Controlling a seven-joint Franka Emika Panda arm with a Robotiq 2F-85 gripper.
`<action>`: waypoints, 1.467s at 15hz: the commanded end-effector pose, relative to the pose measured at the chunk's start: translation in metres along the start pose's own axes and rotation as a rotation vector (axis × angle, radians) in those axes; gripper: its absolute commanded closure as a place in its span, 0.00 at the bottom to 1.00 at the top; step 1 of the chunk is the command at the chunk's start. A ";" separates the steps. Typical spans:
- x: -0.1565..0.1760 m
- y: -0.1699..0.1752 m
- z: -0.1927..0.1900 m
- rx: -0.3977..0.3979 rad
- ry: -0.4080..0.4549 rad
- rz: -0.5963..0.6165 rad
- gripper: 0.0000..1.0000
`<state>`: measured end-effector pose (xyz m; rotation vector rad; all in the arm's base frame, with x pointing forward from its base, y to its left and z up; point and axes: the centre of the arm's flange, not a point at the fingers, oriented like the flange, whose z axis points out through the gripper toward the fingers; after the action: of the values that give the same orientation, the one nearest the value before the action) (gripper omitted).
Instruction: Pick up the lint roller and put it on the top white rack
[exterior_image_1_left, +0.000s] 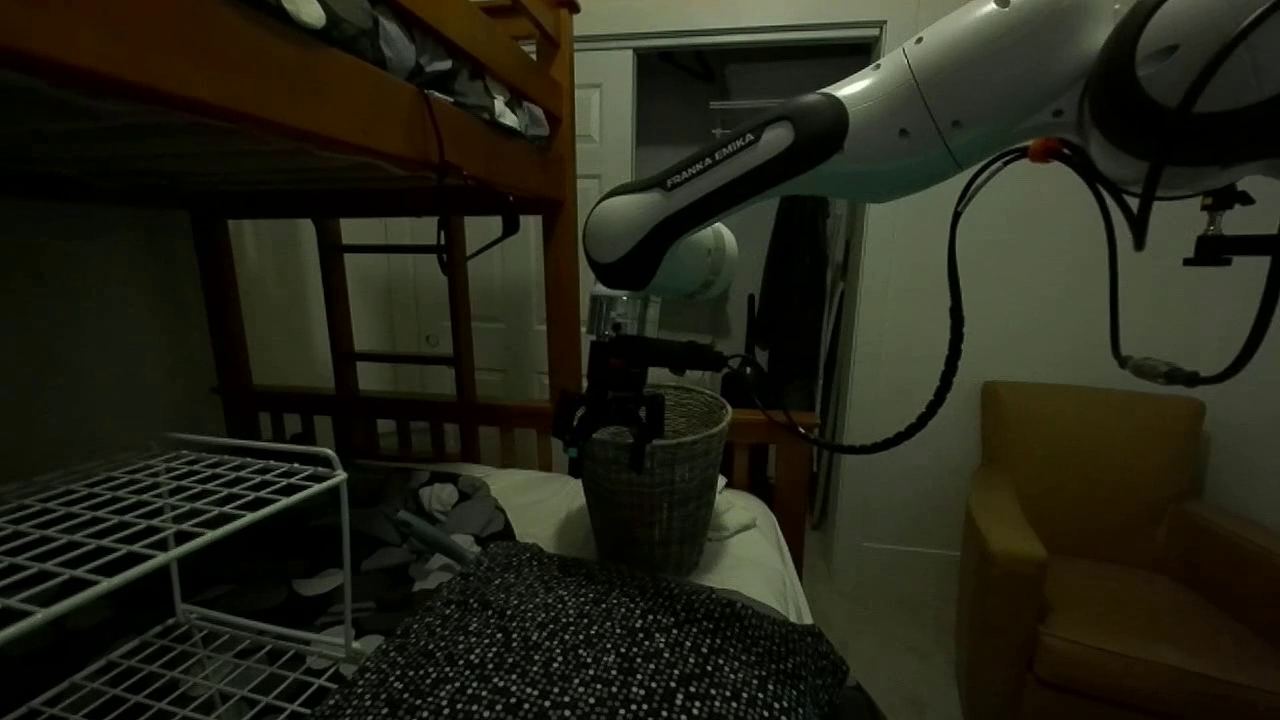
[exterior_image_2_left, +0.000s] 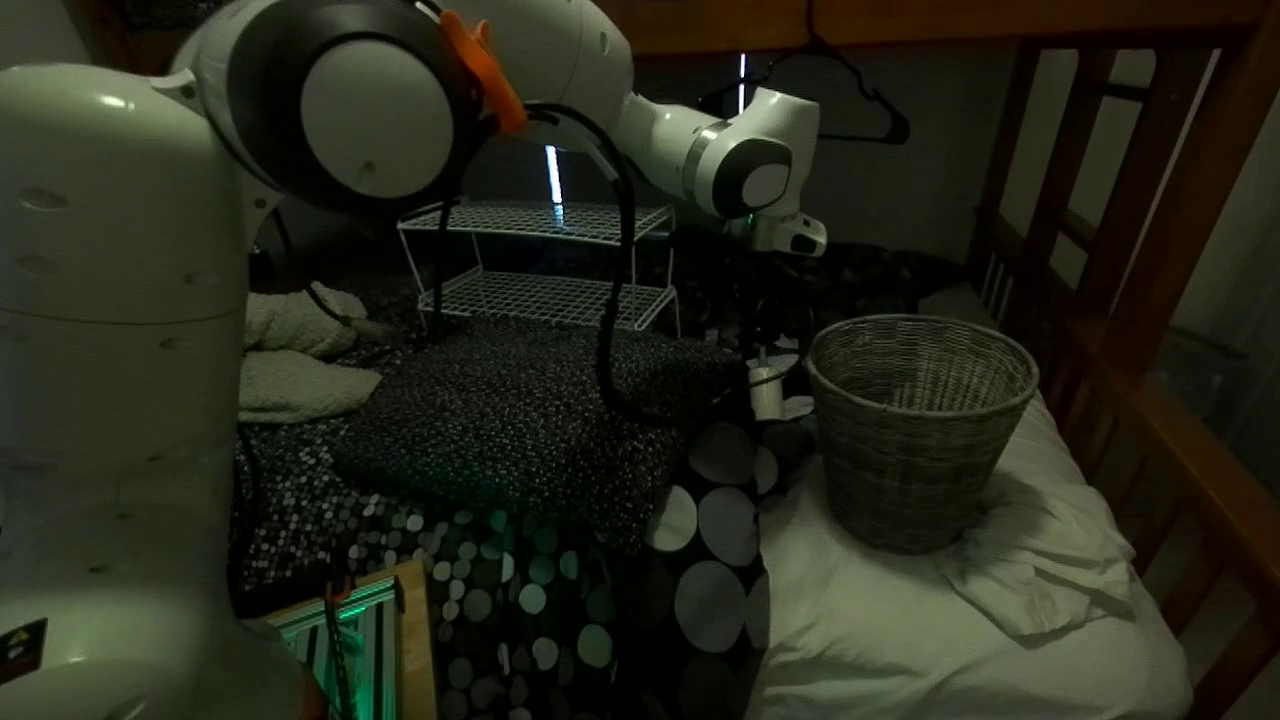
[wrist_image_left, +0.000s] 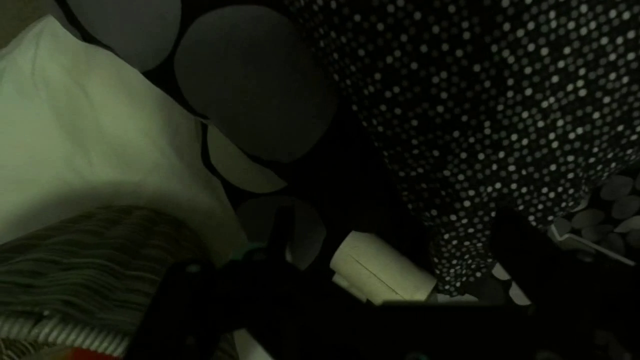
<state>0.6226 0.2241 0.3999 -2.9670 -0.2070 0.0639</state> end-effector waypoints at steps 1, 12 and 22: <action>0.006 0.001 0.000 -0.098 0.082 -0.113 0.00; 0.139 -0.075 0.048 -0.267 0.212 -0.692 0.00; 0.145 -0.076 0.074 -0.222 0.254 -0.771 0.00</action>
<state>0.7268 0.3197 0.3497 -2.8992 -1.2819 -0.4031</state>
